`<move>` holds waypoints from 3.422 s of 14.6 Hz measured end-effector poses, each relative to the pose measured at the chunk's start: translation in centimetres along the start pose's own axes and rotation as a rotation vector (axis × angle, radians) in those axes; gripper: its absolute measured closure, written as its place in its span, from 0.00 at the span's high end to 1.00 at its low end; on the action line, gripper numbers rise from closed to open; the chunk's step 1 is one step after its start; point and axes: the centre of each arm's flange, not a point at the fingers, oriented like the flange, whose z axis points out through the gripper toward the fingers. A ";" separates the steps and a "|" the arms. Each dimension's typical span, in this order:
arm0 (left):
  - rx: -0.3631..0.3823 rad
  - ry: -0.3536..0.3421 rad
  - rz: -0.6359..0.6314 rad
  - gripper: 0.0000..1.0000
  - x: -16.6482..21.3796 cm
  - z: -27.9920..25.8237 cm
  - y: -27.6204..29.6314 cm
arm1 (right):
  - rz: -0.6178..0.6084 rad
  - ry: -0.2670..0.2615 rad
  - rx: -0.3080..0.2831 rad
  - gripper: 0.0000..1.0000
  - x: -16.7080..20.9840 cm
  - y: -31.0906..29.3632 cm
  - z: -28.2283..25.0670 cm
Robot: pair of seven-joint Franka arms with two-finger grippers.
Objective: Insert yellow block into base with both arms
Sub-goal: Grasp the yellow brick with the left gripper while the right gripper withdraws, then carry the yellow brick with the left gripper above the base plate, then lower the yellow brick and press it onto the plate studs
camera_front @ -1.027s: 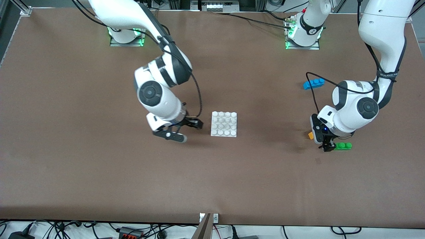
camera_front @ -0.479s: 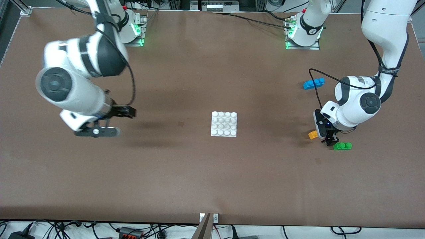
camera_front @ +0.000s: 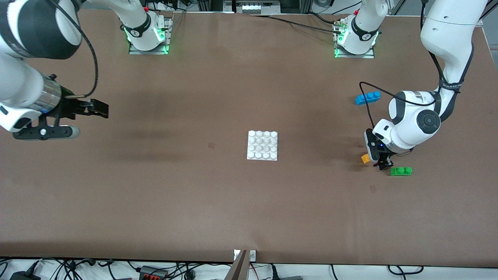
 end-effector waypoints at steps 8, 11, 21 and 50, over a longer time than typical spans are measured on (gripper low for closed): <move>0.005 0.002 -0.014 0.35 -0.8 0.1 -0.2 | -0.052 -0.038 0.028 1.00 -0.1 5.0 2.2; -0.006 0.023 -0.015 0.35 -0.5 -0.6 -0.6 | -0.052 -0.003 0.062 1.00 -1.1 7.6 2.5; -0.260 0.070 -0.059 0.35 18.5 -10.2 0.9 | -0.021 0.098 0.072 1.00 -8.1 9.5 0.8; -0.156 0.060 0.102 0.35 43.8 -1.5 7.9 | -0.024 0.046 0.029 1.00 -7.5 10.0 0.2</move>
